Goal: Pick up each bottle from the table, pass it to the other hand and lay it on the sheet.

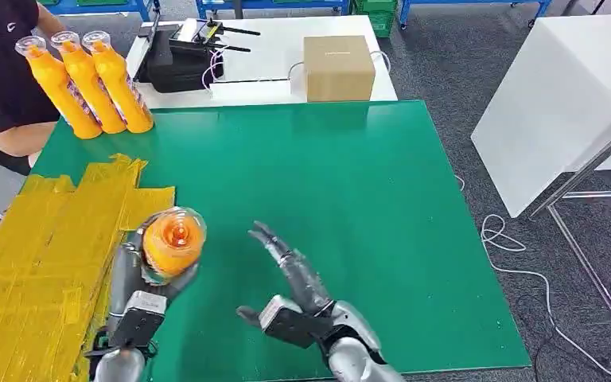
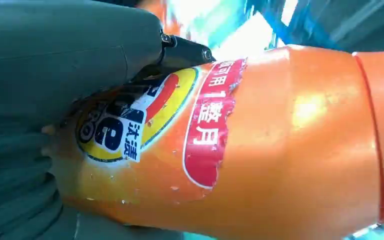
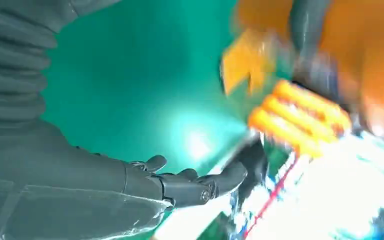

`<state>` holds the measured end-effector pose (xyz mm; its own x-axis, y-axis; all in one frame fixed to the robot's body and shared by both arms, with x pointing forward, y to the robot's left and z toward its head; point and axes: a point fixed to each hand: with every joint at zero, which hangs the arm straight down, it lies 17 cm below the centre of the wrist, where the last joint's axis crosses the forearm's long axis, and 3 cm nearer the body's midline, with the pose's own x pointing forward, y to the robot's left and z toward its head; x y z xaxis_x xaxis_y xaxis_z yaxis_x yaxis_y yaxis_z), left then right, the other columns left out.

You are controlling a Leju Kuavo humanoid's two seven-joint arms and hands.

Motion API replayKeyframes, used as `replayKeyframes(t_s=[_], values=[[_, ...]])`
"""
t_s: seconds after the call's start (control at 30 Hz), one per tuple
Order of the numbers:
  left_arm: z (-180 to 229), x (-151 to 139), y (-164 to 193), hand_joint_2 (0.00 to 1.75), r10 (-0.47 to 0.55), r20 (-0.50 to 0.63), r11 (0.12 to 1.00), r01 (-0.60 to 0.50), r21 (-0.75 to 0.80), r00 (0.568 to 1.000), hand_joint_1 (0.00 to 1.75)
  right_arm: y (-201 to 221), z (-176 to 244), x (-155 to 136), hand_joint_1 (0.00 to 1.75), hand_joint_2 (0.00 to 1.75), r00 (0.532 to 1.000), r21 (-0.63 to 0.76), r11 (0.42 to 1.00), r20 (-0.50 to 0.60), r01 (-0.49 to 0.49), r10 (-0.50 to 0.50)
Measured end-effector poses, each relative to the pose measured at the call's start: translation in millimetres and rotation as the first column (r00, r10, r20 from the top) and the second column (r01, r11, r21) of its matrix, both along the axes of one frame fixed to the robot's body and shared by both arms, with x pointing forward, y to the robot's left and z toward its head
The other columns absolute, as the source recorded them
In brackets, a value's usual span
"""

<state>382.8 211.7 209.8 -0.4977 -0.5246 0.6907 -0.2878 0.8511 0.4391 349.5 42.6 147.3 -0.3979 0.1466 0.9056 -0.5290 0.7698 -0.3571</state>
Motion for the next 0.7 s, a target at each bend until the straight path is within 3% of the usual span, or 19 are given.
replayKeyframes(t_s=[0.17,0.3,0.37,0.43,0.7], values=[[4,10,39,1.75,0.145,0.046,0.973,-0.151,0.177,0.988,1.75,-25,19,9,0.0,0.0,0.998,0.036,0.998,0.044,0.042,-0.043],[-17,30,85,1.75,0.308,0.06,0.848,-0.302,0.435,0.95,1.75,-43,31,15,0.0,0.0,0.995,0.073,0.995,0.069,0.065,-0.07],[-35,44,115,1.75,0.384,0.064,0.745,-0.35,0.568,0.921,1.75,-51,33,18,0.0,0.0,0.994,0.081,0.994,0.073,0.072,-0.078],[-59,55,140,1.75,0.425,0.049,0.661,-0.347,0.666,0.904,1.75,-55,33,18,0.0,0.0,0.994,0.082,0.994,0.075,0.069,-0.075],[-136,73,191,1.75,0.499,-0.124,0.581,-0.225,0.782,0.858,1.75,-63,33,21,0.0,0.0,0.993,0.074,0.995,0.089,0.065,-0.072]])
